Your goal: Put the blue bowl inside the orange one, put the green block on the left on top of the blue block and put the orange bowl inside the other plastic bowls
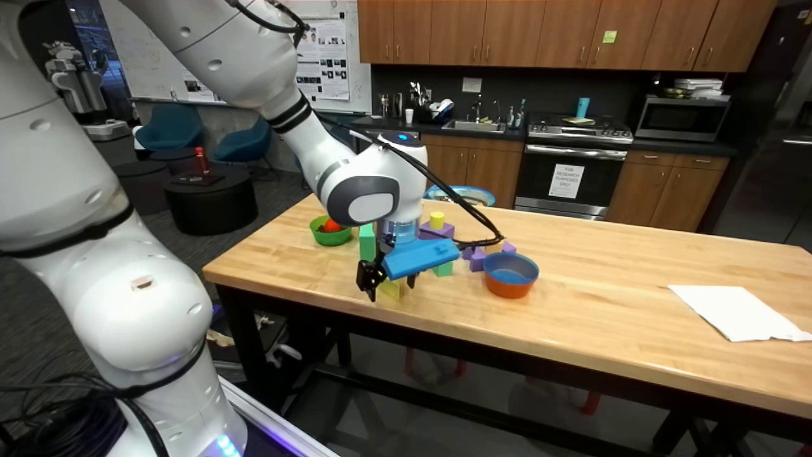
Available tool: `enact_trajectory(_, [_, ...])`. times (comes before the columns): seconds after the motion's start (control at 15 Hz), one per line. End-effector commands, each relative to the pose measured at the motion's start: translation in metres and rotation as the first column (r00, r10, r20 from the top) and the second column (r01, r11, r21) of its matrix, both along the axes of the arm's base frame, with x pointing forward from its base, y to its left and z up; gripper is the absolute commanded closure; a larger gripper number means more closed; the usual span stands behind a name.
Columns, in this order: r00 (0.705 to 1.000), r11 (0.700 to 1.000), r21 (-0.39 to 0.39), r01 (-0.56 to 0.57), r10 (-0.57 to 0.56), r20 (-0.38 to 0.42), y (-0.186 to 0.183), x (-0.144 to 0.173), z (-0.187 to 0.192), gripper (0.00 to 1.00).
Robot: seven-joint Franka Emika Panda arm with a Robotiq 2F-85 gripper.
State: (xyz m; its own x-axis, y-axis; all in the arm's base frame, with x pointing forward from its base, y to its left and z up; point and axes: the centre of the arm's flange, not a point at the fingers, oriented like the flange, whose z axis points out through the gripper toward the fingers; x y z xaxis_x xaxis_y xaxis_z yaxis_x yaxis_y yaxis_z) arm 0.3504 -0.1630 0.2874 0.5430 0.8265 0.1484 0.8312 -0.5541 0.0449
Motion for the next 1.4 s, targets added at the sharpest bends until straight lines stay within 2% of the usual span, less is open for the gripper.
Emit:
enact_trajectory(0.0, [0.994,0.998,0.033,0.045,-0.048,0.097,0.056,-0.012,0.012,0.0])
enact_trajectory(0.4, [0.988,0.998,0.042,0.042,-0.048,0.148,0.122,0.019,0.009,0.0])
enact_trajectory(0.8, [0.982,1.0,0.004,0.002,-0.003,0.186,0.175,0.023,-0.012,0.0])
enact_trajectory(1.0, [0.981,1.0,-0.01,-0.014,0.015,0.192,0.193,0.023,-0.025,0.0])
enact_trajectory(1.33, [0.967,0.999,-0.038,-0.016,0.025,0.252,0.205,0.025,-0.031,0.0])
